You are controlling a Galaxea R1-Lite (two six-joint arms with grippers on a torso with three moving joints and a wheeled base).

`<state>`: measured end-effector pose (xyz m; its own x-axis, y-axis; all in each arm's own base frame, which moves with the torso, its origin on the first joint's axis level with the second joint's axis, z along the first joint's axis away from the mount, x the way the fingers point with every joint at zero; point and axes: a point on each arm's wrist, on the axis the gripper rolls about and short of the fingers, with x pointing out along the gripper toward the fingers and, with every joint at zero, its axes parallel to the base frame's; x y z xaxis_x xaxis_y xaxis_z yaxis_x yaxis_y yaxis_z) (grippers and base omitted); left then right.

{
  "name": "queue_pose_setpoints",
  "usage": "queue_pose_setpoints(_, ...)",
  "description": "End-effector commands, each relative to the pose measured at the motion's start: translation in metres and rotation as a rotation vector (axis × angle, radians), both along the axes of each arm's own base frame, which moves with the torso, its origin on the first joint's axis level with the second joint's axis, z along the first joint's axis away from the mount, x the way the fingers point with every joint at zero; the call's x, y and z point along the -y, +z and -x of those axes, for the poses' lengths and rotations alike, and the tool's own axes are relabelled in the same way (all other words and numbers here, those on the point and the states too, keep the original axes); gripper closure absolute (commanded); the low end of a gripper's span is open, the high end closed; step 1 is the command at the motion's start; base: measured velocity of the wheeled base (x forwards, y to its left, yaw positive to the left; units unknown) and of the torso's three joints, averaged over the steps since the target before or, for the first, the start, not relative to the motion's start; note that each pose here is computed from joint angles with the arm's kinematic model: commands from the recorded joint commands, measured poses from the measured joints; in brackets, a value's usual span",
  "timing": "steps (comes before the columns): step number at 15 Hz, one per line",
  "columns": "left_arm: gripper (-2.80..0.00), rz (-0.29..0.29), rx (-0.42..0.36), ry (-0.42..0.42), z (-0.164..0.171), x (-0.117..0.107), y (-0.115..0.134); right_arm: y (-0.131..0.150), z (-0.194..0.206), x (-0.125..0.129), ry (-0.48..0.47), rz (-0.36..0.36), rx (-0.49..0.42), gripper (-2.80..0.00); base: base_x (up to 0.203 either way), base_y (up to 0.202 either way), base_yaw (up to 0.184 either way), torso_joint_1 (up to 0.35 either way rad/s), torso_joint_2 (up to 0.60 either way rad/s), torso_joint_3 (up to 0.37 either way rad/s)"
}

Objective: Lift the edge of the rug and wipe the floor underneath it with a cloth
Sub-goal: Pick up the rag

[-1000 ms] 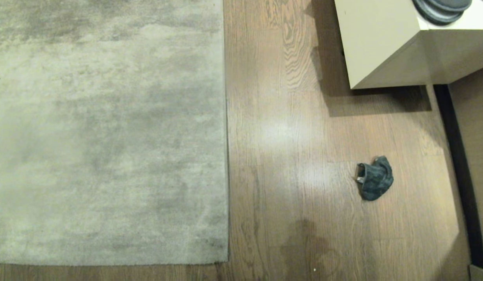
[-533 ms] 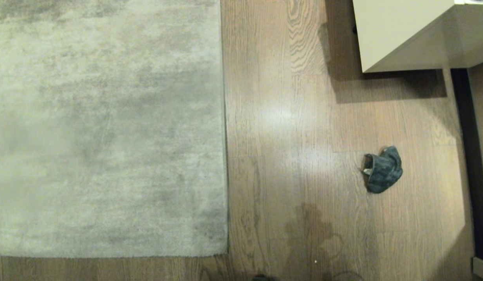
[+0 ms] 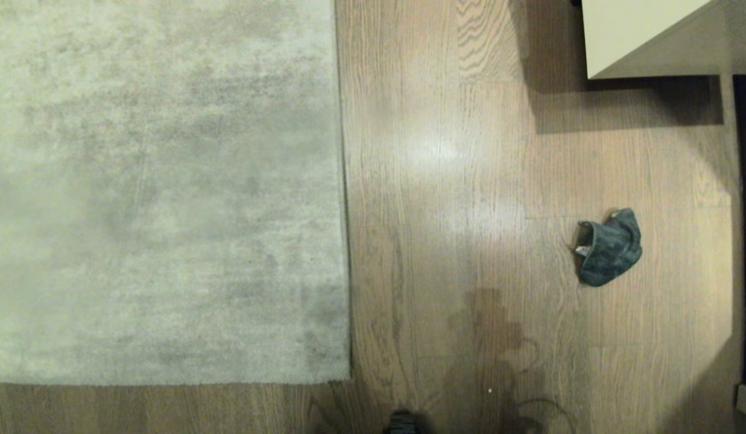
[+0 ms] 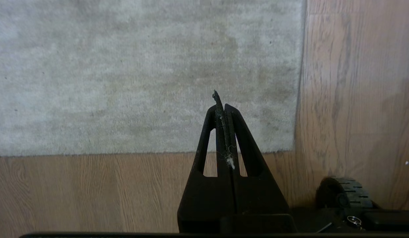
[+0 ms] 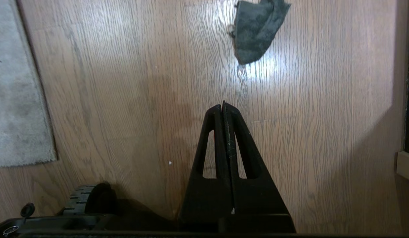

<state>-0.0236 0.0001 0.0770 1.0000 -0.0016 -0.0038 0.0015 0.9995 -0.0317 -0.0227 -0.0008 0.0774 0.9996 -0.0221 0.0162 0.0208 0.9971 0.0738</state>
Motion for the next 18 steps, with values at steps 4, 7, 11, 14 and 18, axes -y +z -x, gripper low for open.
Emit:
queue_pose_setpoints(4, 0.0, 0.001, -0.002, 0.0, -0.0001, 0.0, -0.0001, 0.0, 0.0, 0.0, -0.001, 0.0, 0.001, 0.0, 0.0, 0.0, 0.0, 0.002, 0.0, -0.2)
queue_pose_setpoints(7, 0.0, 0.001, -0.002, 0.0, -0.0001, 0.0, -0.0001, 0.0, 0.0, 0.0, 0.001, 0.0, 0.001, 0.0, 0.0, 0.0, 0.0, 0.003, 0.0, -0.198)
queue_pose_setpoints(11, 0.0, -0.001, -0.002, 0.0, -0.0001, 0.0, -0.0001, 0.0, 0.0, 0.0, -0.001, 0.0, 0.001, 0.0, 0.0, 0.0, 0.0, 0.002, 0.0, -0.196)
queue_pose_setpoints(14, 0.0, -0.001, -0.004, 0.0, -0.0002, 0.0, -0.0004, 0.0, 0.0, 0.0, 0.001, 0.0, 0.001, 0.0, 0.0, 0.0, 0.0, 0.004, 0.0, -0.126)
queue_pose_setpoints(18, 0.0, -0.003, -0.002, 0.0, -0.0001, 0.0, -0.0001, 0.0, 0.0, 0.0, -0.001, 0.0, 0.001, 0.0, 0.0, 0.0, 0.0, 0.0, 0.0, -0.009)
